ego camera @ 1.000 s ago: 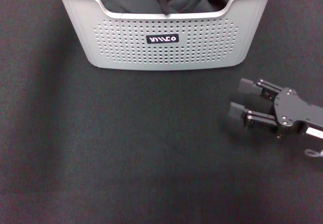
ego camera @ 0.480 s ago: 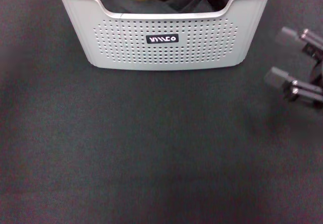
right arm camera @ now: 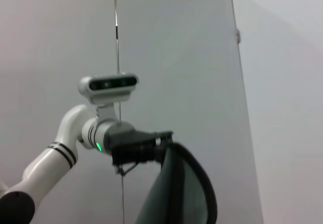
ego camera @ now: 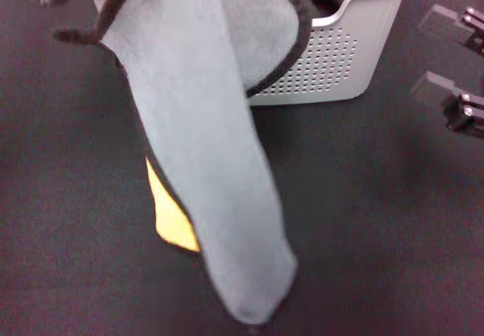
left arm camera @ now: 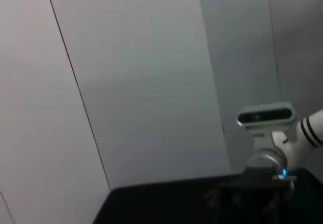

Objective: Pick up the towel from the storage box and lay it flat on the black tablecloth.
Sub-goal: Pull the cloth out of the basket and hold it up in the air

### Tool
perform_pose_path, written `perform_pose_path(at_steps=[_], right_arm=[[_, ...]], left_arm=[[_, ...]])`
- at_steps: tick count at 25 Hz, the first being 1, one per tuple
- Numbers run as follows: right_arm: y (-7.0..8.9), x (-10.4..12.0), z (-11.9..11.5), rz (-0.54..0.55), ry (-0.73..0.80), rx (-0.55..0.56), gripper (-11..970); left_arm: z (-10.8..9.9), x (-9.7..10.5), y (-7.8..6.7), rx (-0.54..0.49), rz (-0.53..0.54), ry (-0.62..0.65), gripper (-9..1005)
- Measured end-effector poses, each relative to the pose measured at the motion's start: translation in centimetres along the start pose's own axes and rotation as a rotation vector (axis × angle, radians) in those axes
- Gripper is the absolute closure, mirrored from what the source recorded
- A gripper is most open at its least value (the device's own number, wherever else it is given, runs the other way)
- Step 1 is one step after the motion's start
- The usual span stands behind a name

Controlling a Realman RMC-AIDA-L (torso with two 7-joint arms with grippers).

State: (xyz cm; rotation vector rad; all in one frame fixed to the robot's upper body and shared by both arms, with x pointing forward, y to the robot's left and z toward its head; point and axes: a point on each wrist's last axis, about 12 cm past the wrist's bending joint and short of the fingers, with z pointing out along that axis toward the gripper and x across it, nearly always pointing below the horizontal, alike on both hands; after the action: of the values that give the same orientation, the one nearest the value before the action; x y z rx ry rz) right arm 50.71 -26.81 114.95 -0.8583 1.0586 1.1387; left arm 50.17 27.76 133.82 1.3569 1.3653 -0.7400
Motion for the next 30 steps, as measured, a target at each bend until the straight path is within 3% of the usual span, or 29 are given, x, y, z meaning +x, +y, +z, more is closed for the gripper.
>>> perform_pose_path(at_steps=[7, 13, 15, 19, 30], right_arm=[[-0.7, 1.1, 1.5, 0.056, -0.021, -0.004, 154], [-2.0, 2.1, 3.8, 0.122, -0.027, -0.023, 243], [-2.3, 2.3, 5.0, 0.146, -0.022, -0.048, 493], [-2.4, 2.8, 6.4, 0.181, -0.005, -0.082, 494], [-2.3, 3.6, 7.2, 0.206, 0.035, -0.1, 550]], left_arm=[[0.1, 2.7, -0.6, 0.037, -0.023, -0.001, 977], [0.5, 3.5, -0.2, 0.051, -0.01, -0.033, 975], [0.8, 3.5, -0.1, 0.056, 0.005, -0.046, 975], [1.1, 3.4, 0.0, 0.062, 0.016, -0.058, 974], [1.7, 3.2, 0.0, 0.076, 0.033, -0.066, 971]])
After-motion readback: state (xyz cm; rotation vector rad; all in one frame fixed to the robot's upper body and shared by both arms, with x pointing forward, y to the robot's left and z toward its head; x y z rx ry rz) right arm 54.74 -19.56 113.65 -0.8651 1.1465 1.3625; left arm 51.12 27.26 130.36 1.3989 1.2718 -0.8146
